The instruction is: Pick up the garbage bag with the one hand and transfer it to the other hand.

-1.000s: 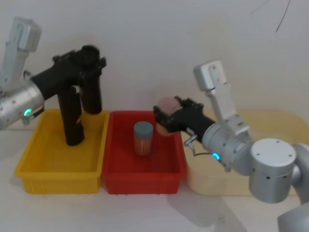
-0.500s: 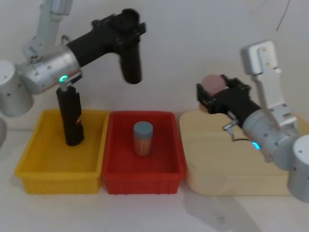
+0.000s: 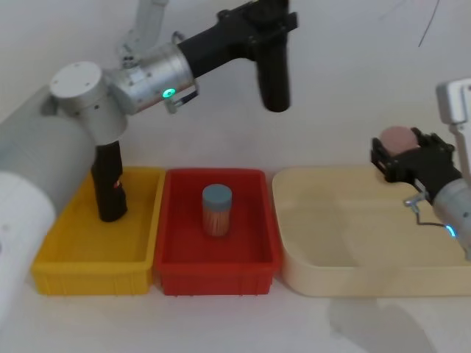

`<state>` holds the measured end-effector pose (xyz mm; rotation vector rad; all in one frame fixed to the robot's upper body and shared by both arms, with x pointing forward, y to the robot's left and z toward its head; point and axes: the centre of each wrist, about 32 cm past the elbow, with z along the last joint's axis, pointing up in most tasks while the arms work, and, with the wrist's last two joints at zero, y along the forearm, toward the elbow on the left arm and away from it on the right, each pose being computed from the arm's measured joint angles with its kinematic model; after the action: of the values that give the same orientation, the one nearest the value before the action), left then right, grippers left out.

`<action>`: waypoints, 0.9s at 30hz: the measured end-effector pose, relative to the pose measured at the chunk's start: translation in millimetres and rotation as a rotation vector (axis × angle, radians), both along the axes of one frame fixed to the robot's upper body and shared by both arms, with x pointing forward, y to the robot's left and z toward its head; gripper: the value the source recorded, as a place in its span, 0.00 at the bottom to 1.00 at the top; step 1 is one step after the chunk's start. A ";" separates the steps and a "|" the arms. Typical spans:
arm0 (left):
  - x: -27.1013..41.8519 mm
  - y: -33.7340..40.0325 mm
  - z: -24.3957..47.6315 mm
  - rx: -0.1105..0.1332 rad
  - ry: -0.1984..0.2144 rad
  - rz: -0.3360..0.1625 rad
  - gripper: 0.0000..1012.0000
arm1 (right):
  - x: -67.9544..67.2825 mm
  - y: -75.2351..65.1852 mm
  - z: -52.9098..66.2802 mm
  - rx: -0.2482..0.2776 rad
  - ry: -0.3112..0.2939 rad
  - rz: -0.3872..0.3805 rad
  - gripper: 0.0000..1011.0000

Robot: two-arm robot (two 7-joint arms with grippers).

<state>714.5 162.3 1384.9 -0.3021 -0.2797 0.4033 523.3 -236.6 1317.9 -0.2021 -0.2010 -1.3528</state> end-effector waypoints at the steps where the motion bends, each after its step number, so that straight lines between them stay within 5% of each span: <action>1: 2.7 -5.5 0.9 -0.001 0.002 -0.015 0.55 | 1.6 -5.0 -2.5 -0.001 0.010 -0.014 0.64; 7: 8.6 -20.6 4.1 0.000 0.006 -0.053 0.55 | 5.0 -17.2 -8.8 -0.001 0.034 -0.048 0.66; 11: 10.6 -28.7 6.2 0.004 0.004 -0.075 0.55 | 6.7 -23.8 -11.8 0.000 0.046 -0.066 0.77; 19: 11.9 -36.2 8.6 0.010 0.003 -0.093 0.55 | 8.2 -31.3 -15.3 0.002 0.061 -0.085 0.99; 27: 12.3 -40.5 10.3 0.014 0.002 -0.103 0.55 | 7.1 -29.2 -11.3 -0.005 0.049 -0.047 0.99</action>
<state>726.8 121.8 1395.3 -0.3009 -0.2638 0.2995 530.4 -265.9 1306.6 -0.2449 -0.1589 -1.3924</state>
